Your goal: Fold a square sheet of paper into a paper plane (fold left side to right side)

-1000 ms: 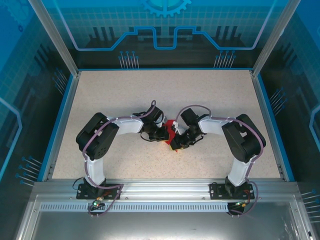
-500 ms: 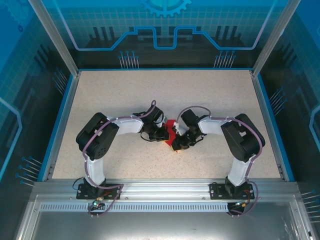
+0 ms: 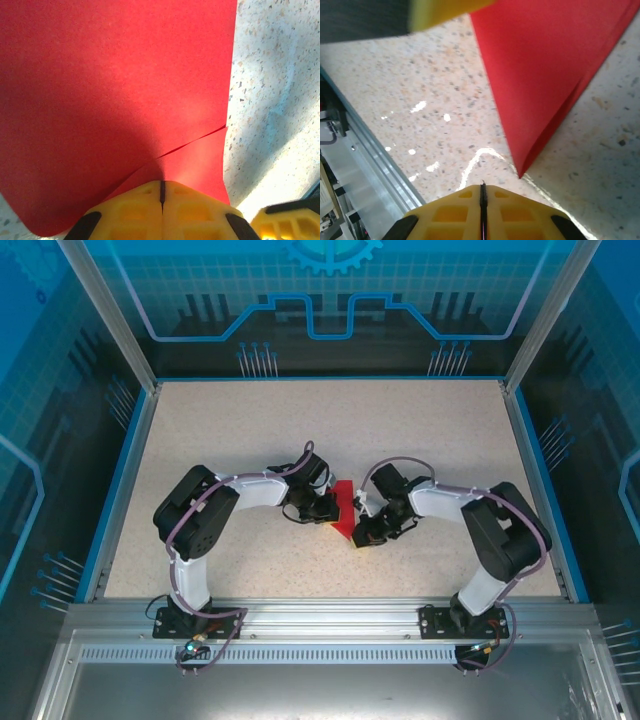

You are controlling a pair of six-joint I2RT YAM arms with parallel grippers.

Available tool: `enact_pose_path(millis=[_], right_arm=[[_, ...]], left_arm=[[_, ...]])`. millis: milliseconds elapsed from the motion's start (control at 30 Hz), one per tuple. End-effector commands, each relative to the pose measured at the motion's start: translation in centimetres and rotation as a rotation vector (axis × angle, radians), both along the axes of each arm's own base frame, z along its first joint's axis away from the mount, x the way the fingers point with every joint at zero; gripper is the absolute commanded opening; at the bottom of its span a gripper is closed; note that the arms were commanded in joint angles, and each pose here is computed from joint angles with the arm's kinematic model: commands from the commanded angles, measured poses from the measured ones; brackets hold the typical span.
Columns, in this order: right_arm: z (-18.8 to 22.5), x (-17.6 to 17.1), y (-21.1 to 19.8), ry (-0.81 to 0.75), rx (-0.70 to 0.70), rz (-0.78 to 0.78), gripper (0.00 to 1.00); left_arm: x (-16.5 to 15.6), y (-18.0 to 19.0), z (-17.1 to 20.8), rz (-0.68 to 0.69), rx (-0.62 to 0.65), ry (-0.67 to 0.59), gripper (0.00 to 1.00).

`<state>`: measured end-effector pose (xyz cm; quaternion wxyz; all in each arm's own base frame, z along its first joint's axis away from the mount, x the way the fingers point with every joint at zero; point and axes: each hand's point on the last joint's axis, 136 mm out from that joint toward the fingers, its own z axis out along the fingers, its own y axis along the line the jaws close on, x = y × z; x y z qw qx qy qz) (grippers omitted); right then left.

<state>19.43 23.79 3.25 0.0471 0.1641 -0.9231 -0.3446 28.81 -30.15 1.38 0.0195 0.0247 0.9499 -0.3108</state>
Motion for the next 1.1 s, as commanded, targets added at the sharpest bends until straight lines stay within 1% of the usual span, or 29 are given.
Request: enact_pose_path(millis=[0,67,133,200,367,500,567,633,733,833,967,1067], right_arm=[[1.8,0.9,1.0,0.007,0.054,-0.027,0.08],[1.4,1.5,1.3,0.013,0.046,-0.044,0.07],[0.2,1.8,1.0,0.025,0.009,-0.059,0.06],[-0.2,3.1,1.2,0.002,-0.019,-0.074,0.05],[-2.6,3.4,0.2,0.025,-0.105,-0.107,0.02],[-4.2,2.9,-1.3,0.040,-0.183,-0.120,0.01],[-4.6,2.6,-1.8,0.050,-0.203,-0.120,0.00],[-5.0,2.5,-2.0,0.054,-0.218,-0.117,0.00],[-5.6,1.6,-2.7,0.068,-0.242,-0.110,0.00],[-5.6,1.6,-2.8,0.062,-0.246,-0.105,0.00],[-5.4,1.7,-2.7,0.054,-0.239,-0.100,0.00],[-5.4,1.7,-2.5,0.053,-0.233,-0.098,0.00]], left_arm=[[-0.7,1.9,-2.6,0.019,0.116,0.045,0.05],[-0.7,1.9,-2.6,0.018,0.117,0.046,0.06],[-0.7,1.8,-2.5,0.016,0.113,0.043,0.05],[-0.7,1.7,-2.5,0.016,0.108,0.044,0.05],[-0.3,1.4,-1.8,0.015,0.091,0.033,0.06],[0.2,0.9,-0.2,0.013,0.063,0.001,0.09],[0.5,0.6,1.0,0.011,0.042,-0.026,0.13],[0.5,0.3,2.4,0.010,0.021,-0.053,0.14],[-0.2,0.1,4.1,-0.002,-0.003,-0.088,0.13],[-1.1,-0.2,4.9,-0.011,-0.028,-0.097,0.10],[-2.5,-1.2,4.4,-0.033,-0.047,-0.079,0.08],[-3.2,-1.9,3.3,-0.047,-0.040,-0.060,0.06]])
